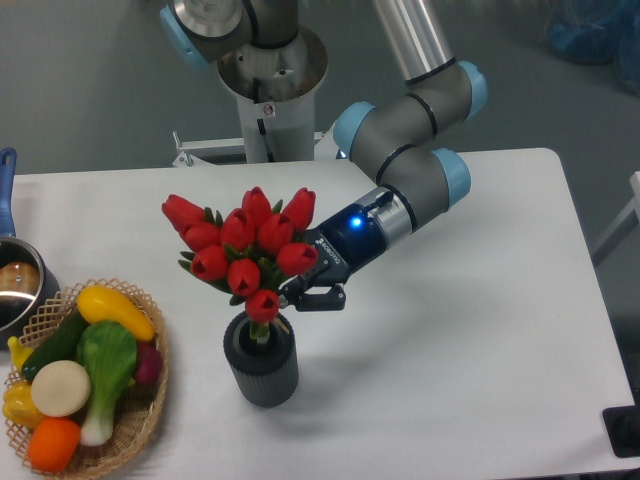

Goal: Insert the flowers into the vase
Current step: 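Lower the tulip stems down into the grey vase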

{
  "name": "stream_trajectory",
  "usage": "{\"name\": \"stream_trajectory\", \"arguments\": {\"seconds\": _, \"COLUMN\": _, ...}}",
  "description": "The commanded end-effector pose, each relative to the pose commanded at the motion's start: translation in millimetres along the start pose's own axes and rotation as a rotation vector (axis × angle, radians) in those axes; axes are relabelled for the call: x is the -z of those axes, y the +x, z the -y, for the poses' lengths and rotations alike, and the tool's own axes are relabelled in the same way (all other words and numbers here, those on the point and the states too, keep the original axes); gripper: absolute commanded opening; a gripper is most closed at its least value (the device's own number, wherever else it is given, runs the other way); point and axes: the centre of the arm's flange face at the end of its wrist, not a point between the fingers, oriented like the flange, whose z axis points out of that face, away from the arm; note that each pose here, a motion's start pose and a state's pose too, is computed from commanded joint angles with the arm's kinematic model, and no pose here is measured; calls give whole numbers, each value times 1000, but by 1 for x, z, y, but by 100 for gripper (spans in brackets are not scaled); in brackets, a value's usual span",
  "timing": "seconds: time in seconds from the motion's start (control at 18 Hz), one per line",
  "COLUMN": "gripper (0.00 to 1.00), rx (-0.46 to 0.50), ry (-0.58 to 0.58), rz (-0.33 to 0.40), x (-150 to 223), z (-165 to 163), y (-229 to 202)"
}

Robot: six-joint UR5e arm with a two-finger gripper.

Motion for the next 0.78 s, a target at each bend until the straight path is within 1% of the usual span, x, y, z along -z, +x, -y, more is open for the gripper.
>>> {"name": "stream_trajectory", "arguments": {"seconds": 0.67, "gripper": 19, "rx": 28, "ry": -3, "rz": -13, "x": -8, "z": -18, "y": -4}}
{"name": "stream_trajectory", "arguments": {"seconds": 0.78, "gripper": 19, "rx": 34, "ry": -25, "rz": -12, "x": -8, "z": -24, "y": -5}}
